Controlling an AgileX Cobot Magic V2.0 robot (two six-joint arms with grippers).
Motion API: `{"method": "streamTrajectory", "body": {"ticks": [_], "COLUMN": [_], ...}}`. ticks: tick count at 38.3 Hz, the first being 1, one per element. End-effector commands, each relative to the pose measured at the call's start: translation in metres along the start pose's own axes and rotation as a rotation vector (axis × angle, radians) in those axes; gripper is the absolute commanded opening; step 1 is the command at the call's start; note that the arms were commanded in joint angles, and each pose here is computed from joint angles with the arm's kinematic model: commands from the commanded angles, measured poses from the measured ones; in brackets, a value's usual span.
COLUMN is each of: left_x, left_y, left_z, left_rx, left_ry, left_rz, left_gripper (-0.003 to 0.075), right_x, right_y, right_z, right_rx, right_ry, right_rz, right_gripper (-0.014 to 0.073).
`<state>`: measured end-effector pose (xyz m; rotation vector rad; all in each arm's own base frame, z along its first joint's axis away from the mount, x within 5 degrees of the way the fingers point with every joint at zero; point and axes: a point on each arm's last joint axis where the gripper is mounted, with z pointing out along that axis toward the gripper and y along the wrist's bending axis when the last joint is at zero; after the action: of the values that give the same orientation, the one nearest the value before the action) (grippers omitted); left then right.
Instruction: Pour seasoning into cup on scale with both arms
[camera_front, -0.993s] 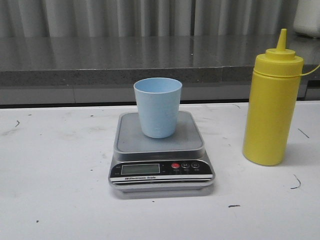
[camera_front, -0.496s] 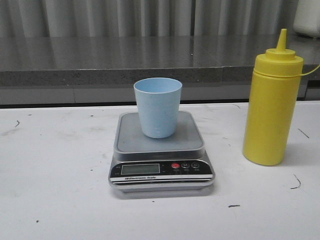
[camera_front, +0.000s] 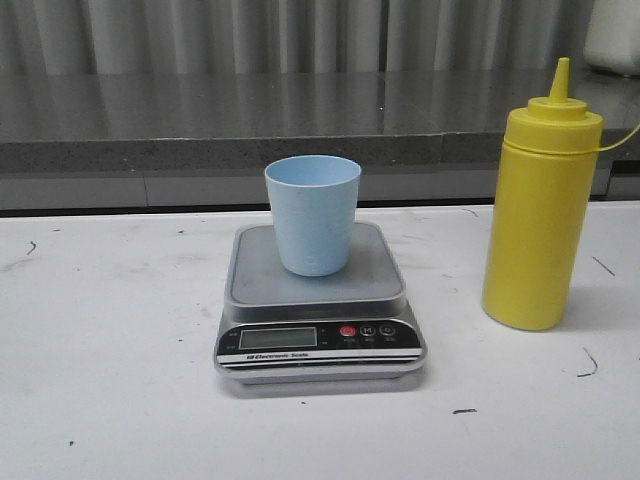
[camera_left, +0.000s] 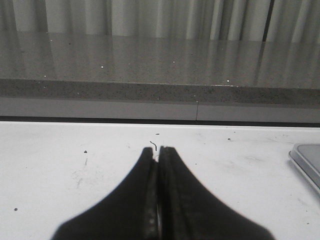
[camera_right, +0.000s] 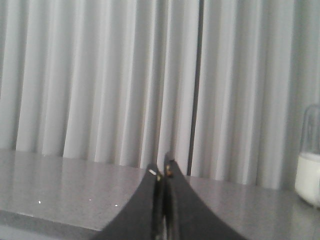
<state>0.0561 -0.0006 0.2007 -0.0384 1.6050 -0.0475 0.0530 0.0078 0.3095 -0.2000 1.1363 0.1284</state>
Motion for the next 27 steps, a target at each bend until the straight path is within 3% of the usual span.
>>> {"method": "streamTrajectory", "body": {"ticks": [1,5,15,27], "left_x": [-0.001,-0.001,-0.001,-0.001], "left_y": [0.000,0.000,0.000,0.000], "left_z": [0.000,0.000,0.000,0.000], "left_rx": [0.001,0.001,0.001,0.001], "left_ry": [-0.082,-0.082,-0.082,-0.082], "left_rz": [-0.017,-0.017,-0.017,-0.017], "left_gripper": [-0.0020,-0.0020,-0.0020,-0.0020], "right_x": [-0.010,-0.004,0.049,0.099], "right_y": [0.006,0.010,0.003,0.004], "right_z": [0.002,0.002,-0.008,-0.039], "right_rx": [-0.076,-0.113,0.090,0.171], "right_ry": [-0.040,0.012,0.222,0.398], "right_rz": [-0.200,-0.216,0.026,0.096], "right_gripper": [-0.0120,-0.0120,-0.0120,-0.0120]}}
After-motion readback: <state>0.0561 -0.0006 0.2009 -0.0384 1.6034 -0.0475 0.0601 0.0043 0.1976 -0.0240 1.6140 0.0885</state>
